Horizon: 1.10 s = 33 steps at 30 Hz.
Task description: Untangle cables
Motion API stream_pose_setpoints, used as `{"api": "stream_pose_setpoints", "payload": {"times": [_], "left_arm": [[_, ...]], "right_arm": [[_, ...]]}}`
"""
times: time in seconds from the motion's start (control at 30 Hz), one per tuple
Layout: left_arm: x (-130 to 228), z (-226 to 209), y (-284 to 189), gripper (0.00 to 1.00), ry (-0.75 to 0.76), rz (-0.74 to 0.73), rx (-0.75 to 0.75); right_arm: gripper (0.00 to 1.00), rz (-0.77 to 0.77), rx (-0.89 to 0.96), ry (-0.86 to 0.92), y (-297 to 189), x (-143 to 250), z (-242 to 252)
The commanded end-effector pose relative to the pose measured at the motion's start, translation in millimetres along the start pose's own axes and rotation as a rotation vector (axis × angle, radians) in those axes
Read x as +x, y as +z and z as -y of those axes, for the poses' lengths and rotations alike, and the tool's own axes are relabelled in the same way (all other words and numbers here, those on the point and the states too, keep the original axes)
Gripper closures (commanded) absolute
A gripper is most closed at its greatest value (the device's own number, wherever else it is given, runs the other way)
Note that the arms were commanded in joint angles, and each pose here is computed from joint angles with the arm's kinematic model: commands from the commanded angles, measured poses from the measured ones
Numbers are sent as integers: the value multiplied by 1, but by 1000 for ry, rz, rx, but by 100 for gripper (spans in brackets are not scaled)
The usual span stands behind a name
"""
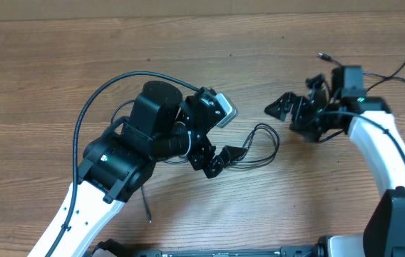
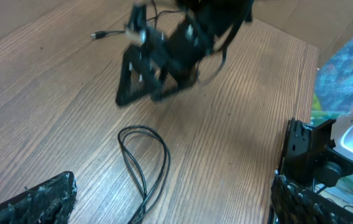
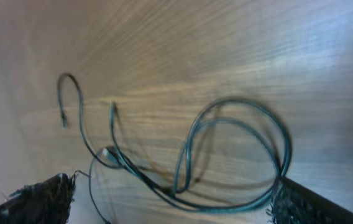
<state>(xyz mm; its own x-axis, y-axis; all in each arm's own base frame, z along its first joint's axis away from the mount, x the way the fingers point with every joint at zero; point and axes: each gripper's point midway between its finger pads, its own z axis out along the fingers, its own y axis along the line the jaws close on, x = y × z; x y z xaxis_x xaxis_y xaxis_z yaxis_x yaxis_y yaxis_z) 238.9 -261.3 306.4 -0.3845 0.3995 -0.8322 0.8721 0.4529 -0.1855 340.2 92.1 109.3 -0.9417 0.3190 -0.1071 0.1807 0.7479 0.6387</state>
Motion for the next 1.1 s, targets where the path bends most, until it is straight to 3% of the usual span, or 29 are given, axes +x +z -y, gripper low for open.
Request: {"api": "stream_pose_setpoints", "payload": {"times": [0.0,0.13,0.37,0.73,1.07], "left_arm": [[-6,-2,-3,0,17,13,-11],[-6,-2,-3,1,17,13,-11],[-6,-2,-3,0,17,13,-11],[-6,-2,-3,0,17,13,-11],[-6,-2,-3,0,17,13,-11]], "right_arm": [[0,-49,-5,196,24,27,13],[2,-83,-76,264,43,48,20],[3,-75,-74,278,47,51,26],[6,-62,89,425,53,68,63],[32,-15,106,468,62,71,78]]}}
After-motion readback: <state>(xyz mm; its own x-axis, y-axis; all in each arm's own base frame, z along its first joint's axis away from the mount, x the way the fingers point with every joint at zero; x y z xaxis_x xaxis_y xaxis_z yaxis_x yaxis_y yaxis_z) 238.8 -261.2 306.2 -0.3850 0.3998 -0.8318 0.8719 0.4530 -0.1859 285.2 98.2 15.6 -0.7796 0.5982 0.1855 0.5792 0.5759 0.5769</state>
